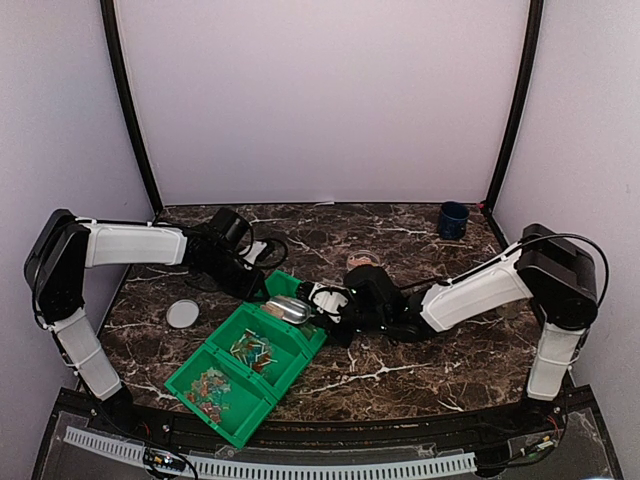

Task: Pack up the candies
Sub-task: Scoop the fake candies from the storage box, then place the fake candies in the packing bottle, then place the storage box at the center of the board.

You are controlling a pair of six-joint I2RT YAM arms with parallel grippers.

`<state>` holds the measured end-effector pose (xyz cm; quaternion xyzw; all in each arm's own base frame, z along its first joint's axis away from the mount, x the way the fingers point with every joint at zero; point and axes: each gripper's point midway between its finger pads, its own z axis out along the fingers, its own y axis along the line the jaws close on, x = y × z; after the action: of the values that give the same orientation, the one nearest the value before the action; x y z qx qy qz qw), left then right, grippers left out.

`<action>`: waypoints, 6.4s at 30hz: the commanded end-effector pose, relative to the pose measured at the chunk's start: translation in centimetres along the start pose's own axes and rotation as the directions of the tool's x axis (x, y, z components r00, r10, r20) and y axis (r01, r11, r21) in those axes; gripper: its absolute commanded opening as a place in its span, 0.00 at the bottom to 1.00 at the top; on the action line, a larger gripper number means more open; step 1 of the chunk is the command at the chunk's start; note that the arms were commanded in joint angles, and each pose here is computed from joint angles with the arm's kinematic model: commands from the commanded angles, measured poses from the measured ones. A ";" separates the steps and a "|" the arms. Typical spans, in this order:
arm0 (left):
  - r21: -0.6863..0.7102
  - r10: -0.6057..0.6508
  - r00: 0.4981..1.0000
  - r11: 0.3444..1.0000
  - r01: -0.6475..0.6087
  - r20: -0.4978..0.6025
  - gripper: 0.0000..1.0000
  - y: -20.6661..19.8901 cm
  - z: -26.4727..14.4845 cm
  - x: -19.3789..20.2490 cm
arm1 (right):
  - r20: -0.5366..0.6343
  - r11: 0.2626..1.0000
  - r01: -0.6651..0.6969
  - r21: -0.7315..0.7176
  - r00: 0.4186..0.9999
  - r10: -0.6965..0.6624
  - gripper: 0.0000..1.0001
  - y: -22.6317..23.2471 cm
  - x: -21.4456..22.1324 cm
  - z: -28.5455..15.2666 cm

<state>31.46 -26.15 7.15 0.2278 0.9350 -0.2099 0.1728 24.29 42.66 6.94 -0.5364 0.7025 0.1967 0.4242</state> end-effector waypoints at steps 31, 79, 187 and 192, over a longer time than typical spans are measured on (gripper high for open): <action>0.074 -0.004 0.994 0.997 -0.004 0.109 0.00 -2.2 -2.7 -3.0 | 0.205 0.917 -0.133 0.377 0.977 0.058 0.00 -8.9 -4.0 -11.0; 0.076 -0.010 0.995 0.997 0.002 0.098 0.00 -2.1 -2.3 -2.9 | -0.510 0.858 -0.028 0.512 0.794 0.330 0.00 -15.8 4.1 -14.9; -0.262 0.052 0.920 0.964 0.057 0.390 0.59 15.2 -1.8 -26.3 | 0.196 0.651 -0.380 0.658 0.920 0.339 0.01 -13.6 4.9 -21.0; -0.261 0.030 0.890 0.960 0.102 0.455 0.84 13.6 -7.1 -27.3 | 0.179 0.622 -0.371 0.690 0.920 0.350 0.03 -14.0 5.6 -20.9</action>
<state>59.54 -22.47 9.89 0.1558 0.9218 -0.1212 0.3336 28.08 19.13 15.24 -0.2057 0.8148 0.0001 0.5420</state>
